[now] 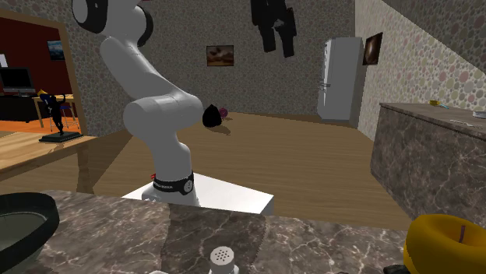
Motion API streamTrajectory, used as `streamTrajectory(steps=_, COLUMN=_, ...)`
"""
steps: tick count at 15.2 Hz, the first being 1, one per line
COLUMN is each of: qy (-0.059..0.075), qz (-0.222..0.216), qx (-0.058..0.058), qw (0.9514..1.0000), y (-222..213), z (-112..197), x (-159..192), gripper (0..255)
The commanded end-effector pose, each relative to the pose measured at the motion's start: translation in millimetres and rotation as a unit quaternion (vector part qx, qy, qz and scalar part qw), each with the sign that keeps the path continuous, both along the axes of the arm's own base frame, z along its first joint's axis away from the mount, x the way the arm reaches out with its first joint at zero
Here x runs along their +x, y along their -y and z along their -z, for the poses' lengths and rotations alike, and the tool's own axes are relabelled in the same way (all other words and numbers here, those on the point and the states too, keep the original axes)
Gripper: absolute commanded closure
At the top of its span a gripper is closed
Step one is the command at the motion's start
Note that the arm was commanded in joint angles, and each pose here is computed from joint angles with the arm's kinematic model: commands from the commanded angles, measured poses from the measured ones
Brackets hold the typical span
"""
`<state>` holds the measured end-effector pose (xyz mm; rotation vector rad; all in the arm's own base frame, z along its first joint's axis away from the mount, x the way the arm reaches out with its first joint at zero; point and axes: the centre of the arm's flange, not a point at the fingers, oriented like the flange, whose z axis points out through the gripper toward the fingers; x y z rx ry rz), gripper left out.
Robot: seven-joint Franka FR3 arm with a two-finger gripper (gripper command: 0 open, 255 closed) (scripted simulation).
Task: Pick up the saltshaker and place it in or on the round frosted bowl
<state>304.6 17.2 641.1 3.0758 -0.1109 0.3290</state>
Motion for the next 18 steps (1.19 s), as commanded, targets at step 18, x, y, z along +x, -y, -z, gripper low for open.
streamTrajectory(steps=18, qy=-0.061, qz=0.038, qx=0.024, qw=0.9971, y=173.4, z=144.1, x=41.1, gripper=0)
